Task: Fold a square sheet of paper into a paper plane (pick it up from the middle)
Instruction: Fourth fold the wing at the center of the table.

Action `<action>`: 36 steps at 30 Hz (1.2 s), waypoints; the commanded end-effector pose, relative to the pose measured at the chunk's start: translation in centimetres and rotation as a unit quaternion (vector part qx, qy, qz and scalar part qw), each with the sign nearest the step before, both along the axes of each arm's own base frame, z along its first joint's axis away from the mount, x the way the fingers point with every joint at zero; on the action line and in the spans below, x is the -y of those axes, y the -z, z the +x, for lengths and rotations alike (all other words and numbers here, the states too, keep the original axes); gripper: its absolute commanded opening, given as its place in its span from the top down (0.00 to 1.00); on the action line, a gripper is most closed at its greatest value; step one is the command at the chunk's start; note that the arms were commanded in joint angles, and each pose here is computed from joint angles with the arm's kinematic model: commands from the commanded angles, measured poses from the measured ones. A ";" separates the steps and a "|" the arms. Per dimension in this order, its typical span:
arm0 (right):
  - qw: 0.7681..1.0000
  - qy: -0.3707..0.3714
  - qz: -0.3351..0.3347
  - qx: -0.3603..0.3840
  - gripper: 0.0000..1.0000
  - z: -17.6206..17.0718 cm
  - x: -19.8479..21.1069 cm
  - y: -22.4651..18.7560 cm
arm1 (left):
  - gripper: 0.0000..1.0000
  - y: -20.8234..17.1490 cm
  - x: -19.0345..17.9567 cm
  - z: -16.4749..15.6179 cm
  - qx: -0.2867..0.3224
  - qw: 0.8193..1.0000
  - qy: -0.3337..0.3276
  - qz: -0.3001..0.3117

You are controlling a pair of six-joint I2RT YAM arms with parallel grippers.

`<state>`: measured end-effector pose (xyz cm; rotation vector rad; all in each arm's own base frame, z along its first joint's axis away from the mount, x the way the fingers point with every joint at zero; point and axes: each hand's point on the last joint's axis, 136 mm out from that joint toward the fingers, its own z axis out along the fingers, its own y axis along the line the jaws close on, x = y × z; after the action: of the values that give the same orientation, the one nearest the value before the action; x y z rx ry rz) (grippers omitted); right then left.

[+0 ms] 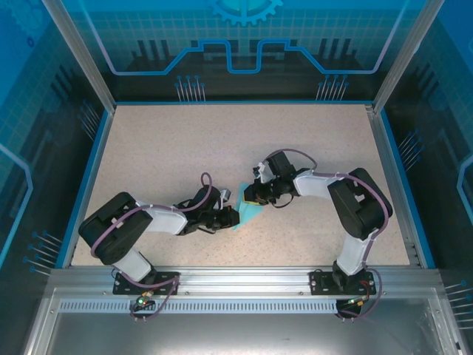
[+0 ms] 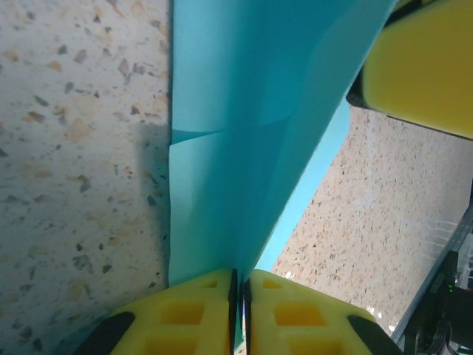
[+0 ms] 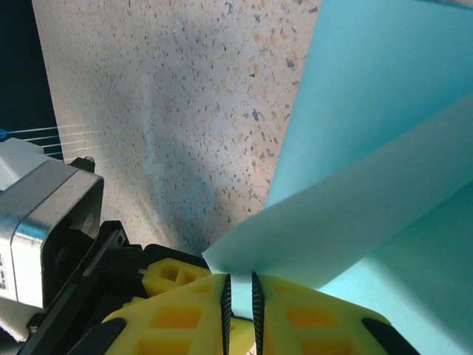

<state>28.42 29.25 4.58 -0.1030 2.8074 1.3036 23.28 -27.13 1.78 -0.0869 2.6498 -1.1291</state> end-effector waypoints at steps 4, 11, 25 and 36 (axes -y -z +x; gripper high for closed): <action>1.000 -0.001 0.006 -0.001 0.82 0.4 -0.8 -0.2 | 0.76 0.3 -0.4 -0.1 0.001 1.000 0.011 0.027; 1.000 0.000 0.008 -0.001 0.83 0.5 -0.8 -0.4 | 0.66 -0.3 -0.8 -0.3 0.039 0.996 0.009 0.075; 1.000 0.000 0.012 -0.001 0.83 0.3 -0.9 -0.7 | 0.61 -1.0 -0.8 -0.5 0.093 0.982 0.035 0.162; 1.000 0.002 0.012 -0.004 0.83 0.4 -0.9 -0.6 | 0.64 -0.3 -0.3 0.0 0.121 0.965 0.047 0.228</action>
<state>28.56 29.33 4.45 -0.0735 2.8176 1.3073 22.85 -27.27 2.30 0.2077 2.6393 -0.6019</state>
